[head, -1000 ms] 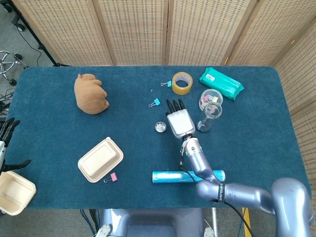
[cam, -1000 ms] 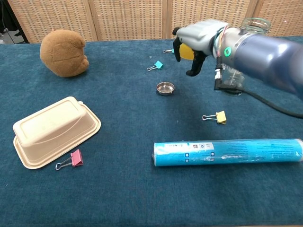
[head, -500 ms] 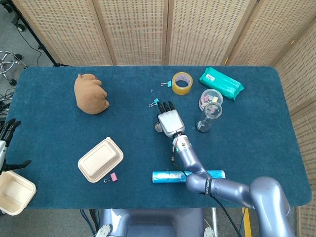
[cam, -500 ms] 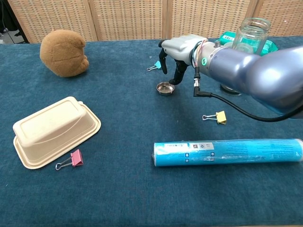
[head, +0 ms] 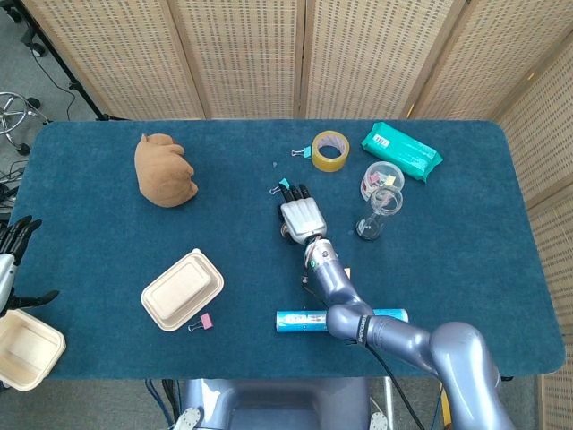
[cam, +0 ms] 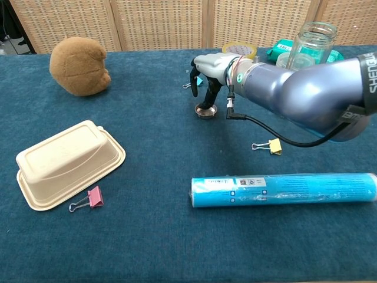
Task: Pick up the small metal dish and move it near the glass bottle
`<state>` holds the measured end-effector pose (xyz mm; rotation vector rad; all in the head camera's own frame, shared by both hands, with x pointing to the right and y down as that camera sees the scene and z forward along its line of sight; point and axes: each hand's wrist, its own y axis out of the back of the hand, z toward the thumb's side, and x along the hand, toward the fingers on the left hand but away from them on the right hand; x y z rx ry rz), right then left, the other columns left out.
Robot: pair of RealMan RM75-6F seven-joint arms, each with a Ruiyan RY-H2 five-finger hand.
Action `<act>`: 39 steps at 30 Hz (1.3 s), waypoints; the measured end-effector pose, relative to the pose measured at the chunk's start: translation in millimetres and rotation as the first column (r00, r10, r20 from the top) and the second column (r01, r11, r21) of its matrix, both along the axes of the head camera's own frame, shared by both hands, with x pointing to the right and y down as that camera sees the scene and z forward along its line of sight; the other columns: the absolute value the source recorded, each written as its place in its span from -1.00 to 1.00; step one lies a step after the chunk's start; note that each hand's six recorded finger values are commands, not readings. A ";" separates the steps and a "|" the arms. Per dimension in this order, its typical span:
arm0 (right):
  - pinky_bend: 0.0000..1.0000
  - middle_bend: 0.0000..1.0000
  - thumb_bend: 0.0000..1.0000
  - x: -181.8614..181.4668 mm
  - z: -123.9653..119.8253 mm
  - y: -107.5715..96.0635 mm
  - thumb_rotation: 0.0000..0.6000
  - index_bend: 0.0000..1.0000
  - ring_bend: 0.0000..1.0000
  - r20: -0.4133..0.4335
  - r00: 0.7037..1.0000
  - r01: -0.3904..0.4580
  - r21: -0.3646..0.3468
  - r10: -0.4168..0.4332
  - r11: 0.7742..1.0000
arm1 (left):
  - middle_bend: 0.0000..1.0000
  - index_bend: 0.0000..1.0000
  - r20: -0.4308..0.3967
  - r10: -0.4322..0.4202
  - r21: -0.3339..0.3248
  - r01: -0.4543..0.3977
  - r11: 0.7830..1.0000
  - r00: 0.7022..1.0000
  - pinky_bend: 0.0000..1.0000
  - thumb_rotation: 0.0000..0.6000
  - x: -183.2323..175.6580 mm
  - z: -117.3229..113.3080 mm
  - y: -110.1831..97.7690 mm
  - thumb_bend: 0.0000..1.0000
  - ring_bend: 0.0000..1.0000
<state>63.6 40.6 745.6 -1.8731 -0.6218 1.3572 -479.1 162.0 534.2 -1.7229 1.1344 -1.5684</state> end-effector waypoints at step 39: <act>-1.00 -1.00 0.20 10.4 15.4 -3.0 1.00 0.25 -1.00 0.009 1.000 -0.011 -0.013 0.011 1.000 | -1.00 -1.00 -0.009 -0.004 -0.019 0.004 1.000 1.000 -1.00 1.00 0.8 4.2 -4.2 -1.00 -1.00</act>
